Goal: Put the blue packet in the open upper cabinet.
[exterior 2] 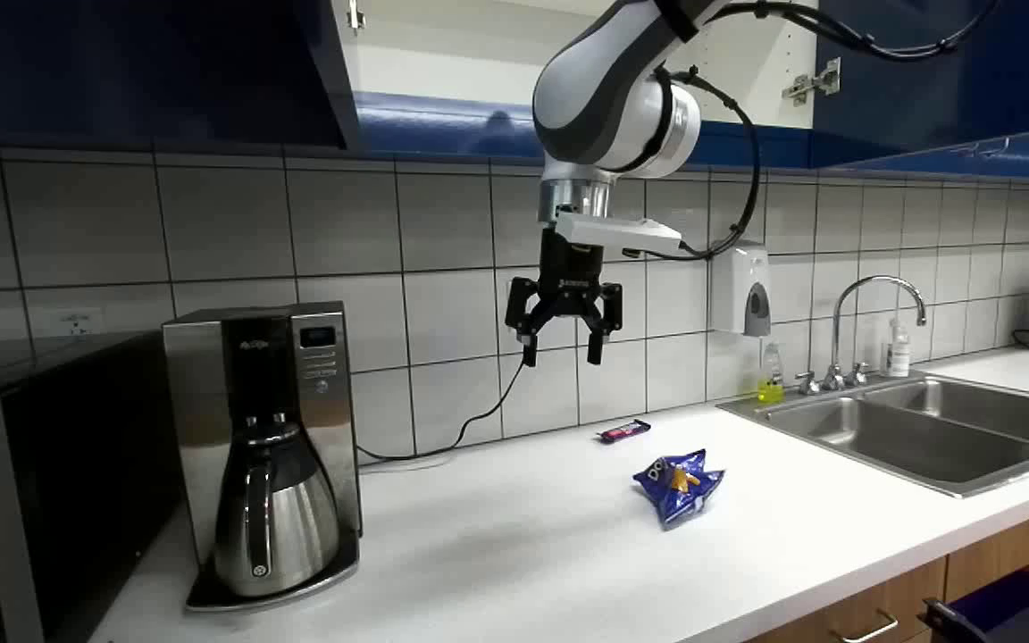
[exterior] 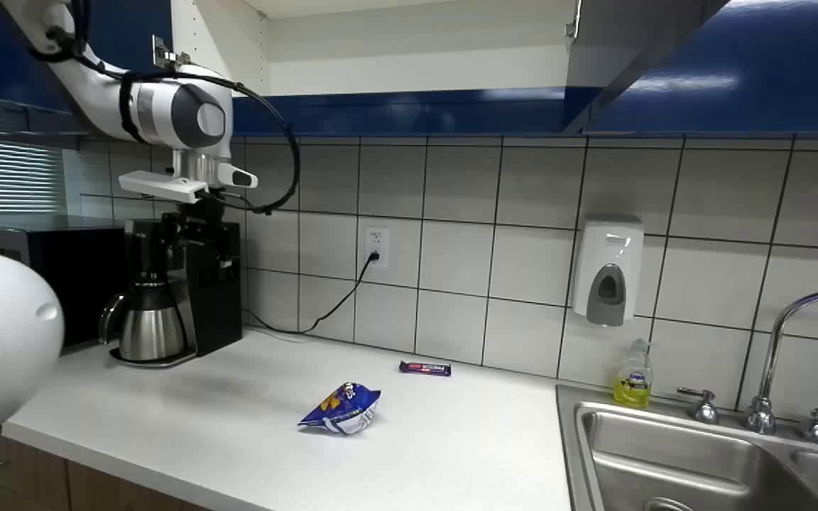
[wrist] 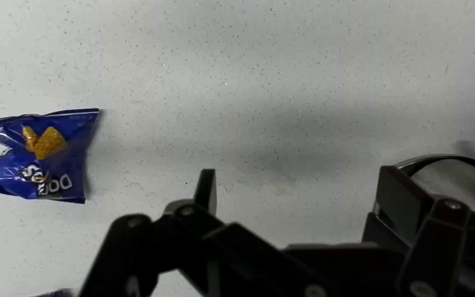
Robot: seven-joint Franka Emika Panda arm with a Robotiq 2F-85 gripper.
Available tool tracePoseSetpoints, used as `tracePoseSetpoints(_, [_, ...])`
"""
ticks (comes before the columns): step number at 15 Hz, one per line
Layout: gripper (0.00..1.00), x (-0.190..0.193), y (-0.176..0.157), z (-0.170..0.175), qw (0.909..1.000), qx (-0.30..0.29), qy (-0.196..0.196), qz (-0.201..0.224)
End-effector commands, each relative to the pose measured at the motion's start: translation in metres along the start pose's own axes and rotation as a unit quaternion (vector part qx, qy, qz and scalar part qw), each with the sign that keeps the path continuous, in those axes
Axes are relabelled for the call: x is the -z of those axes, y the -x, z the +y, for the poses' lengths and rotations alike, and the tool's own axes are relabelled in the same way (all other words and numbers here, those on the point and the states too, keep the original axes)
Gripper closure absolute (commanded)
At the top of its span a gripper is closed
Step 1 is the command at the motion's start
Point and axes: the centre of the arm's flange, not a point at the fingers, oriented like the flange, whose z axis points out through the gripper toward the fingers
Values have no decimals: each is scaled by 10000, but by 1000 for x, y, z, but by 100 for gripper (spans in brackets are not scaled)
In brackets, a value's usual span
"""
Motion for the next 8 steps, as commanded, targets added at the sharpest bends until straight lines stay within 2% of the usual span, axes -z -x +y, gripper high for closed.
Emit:
tracePoseSetpoints(1, [0,0,0,0,10000,0,0,-2])
tracePoseSetpoints(6, [0,0,0,0,10000,-1,0,-1])
tracePoseSetpoints(8, [0,-1,-1,3,9998,202,13,-32])
